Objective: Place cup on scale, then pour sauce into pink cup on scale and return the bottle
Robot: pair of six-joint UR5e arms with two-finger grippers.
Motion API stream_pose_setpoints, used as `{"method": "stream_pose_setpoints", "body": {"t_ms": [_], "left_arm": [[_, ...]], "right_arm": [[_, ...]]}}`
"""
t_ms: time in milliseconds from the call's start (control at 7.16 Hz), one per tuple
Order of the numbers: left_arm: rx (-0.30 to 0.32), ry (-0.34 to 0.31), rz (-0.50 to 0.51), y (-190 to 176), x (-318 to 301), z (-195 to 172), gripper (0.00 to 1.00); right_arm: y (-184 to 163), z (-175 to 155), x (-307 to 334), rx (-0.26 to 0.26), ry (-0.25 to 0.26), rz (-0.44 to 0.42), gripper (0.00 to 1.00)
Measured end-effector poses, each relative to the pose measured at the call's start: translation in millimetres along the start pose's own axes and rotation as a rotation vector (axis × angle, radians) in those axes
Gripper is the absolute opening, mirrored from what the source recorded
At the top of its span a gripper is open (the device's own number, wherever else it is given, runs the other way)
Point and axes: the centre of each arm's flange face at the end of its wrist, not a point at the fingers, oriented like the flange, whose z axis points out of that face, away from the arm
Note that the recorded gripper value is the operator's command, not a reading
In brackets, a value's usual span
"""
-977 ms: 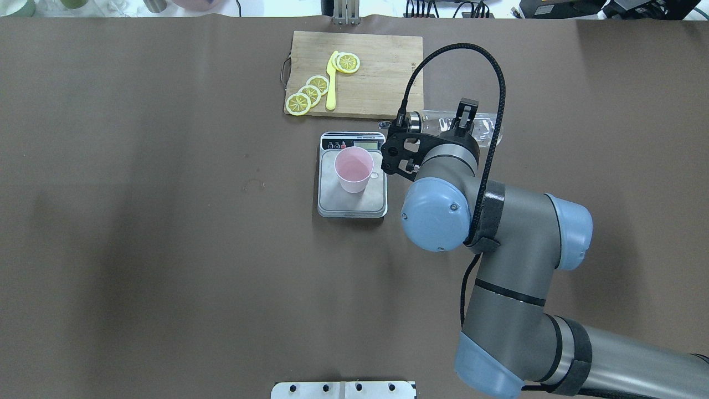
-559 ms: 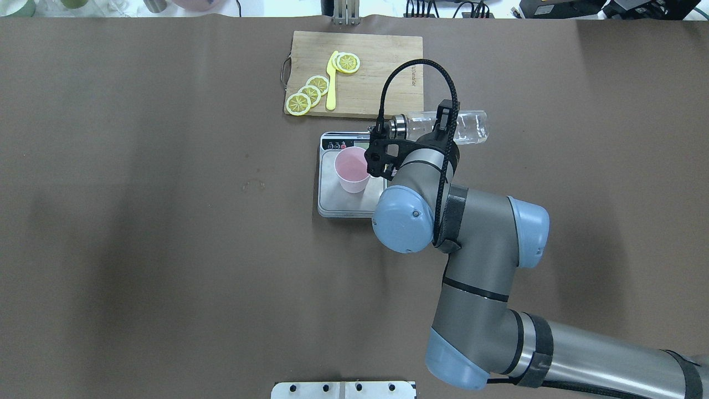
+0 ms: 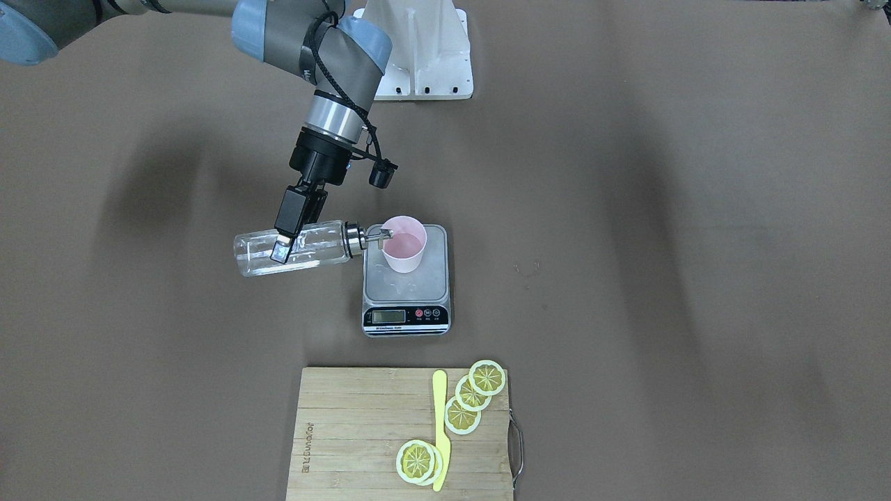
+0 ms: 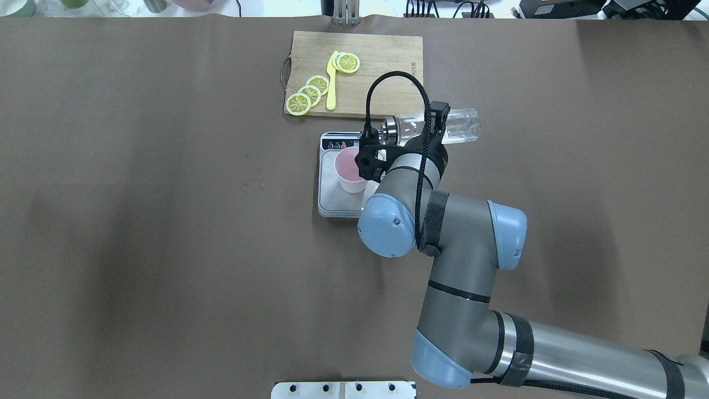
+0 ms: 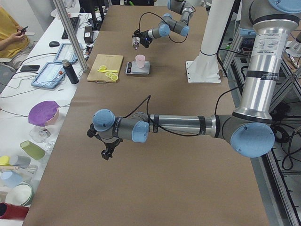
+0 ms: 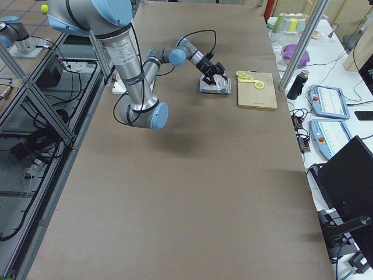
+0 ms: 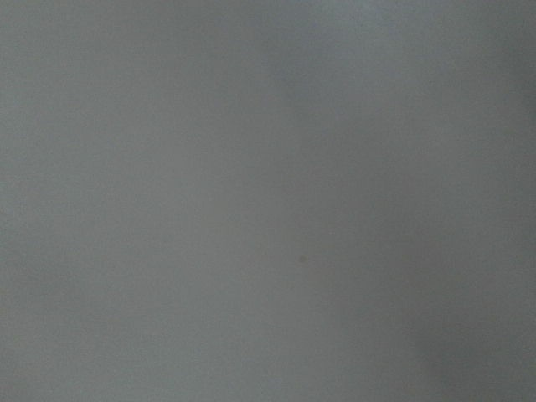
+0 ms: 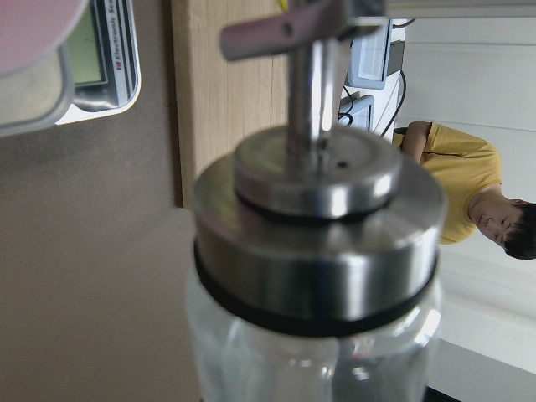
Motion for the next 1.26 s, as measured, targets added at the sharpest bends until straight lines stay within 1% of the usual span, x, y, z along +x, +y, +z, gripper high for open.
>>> {"method": "stream_pose_setpoints", "body": {"t_ms": [279,698,1257], "left_arm": [[0.001,-0.001,-0.005,1.2,-2.0,-1.3,0.99],[0.000,-0.001,-0.011,2.5,-4.0,-0.8,0.99],[0.001,-0.002,-0.014,2.0,-4.3,-1.4,0.99]], "right_arm": [[0.0,2.7,-5.0,-0.015,0.021,-0.022,0.03],[-0.8,0.6,-9.8,-0.024,0.040,-0.046,0.03],[-0.5,-0.9,-12.3,-0.036,0.055,-0.066,0.03]]}}
